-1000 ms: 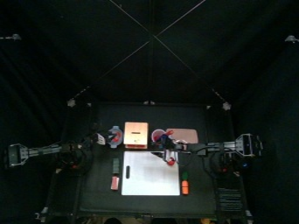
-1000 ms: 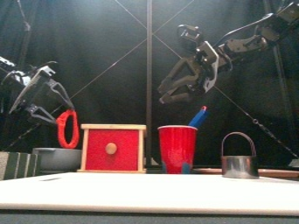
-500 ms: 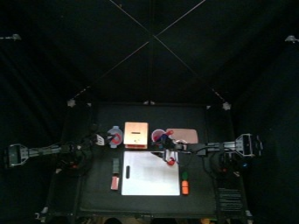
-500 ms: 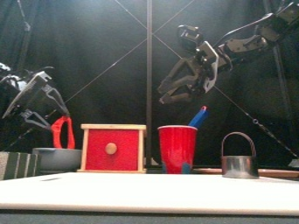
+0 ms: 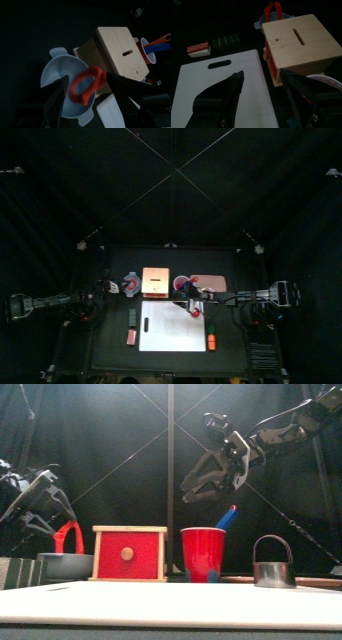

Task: Get the cutter from the drawer then cut the dough then place the extra dough in the bowl
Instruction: Place the extra dough in the bowl

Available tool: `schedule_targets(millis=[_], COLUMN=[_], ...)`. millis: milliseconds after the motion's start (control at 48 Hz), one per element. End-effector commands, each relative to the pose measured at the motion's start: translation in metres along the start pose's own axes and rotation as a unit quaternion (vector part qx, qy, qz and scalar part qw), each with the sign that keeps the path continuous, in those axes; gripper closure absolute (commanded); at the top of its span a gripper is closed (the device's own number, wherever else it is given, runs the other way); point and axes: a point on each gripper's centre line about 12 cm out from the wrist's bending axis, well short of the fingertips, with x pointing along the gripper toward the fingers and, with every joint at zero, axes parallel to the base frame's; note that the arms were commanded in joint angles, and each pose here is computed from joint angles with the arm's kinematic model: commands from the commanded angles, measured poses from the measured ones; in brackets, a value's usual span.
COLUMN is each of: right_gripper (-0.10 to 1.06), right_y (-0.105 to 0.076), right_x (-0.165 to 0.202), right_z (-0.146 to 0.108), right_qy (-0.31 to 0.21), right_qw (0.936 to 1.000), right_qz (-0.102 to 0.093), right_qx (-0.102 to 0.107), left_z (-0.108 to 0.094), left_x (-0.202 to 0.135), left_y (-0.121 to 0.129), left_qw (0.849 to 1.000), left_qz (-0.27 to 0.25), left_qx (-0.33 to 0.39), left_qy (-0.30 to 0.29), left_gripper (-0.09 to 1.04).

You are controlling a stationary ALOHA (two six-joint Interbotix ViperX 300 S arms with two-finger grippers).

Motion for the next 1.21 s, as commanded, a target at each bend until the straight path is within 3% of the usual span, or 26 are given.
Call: schedule_targets(millis=[21, 229, 375, 500, 562, 750, 812, 1208], right_gripper=[0.05, 0.05, 0.05, 0.05, 0.05, 0.05, 0.05, 0.05], right_y=[0.0, 0.0, 0.0, 0.0, 0.0, 0.0, 0.0, -0.001], right_x=[-0.001, -0.002, -0.001, -0.004, -0.006, -0.011, -0.012, -0.004], right_z=[0.012, 0.011, 0.013, 0.018, 0.02, 0.025, 0.028, 0.023], right_qy=[-0.018, -0.018, -0.02, -0.033, -0.041, -0.059, -0.065, -0.061], right_qw=[0.9998, 0.9998, 0.9998, 0.9994, 0.9992, 0.9982, 0.9979, 0.9981], right_qz=[0.0, -0.001, 0.0, 0.0, 0.001, 0.002, 0.001, 0.0], right_qx=[0.002, 0.002, 0.0, -0.003, -0.004, -0.005, -0.005, -0.002], left_z=[0.007, 0.011, 0.007, -0.001, -0.005, -0.014, -0.016, -0.021], left_x=[0.001, 0.002, -0.001, -0.007, -0.012, -0.026, -0.028, -0.028], left_y=[-0.003, -0.012, -0.034, -0.056, -0.069, -0.092, -0.094, -0.087], left_qw=[1.0, 0.999, 0.986, 0.952, 0.927, 0.864, 0.853, 0.859], left_qz=[-0.001, -0.014, -0.073, -0.14, -0.18, -0.262, -0.273, -0.267], left_qx=[0.009, 0.022, 0.146, 0.269, 0.323, 0.414, 0.427, 0.422], left_qy=[-0.019, -0.022, -0.025, -0.042, -0.065, -0.119, -0.125, -0.113], left_gripper=[0.0, 0.0, 0.0, 0.0, 0.0, 0.0, 0.0, 0.0])
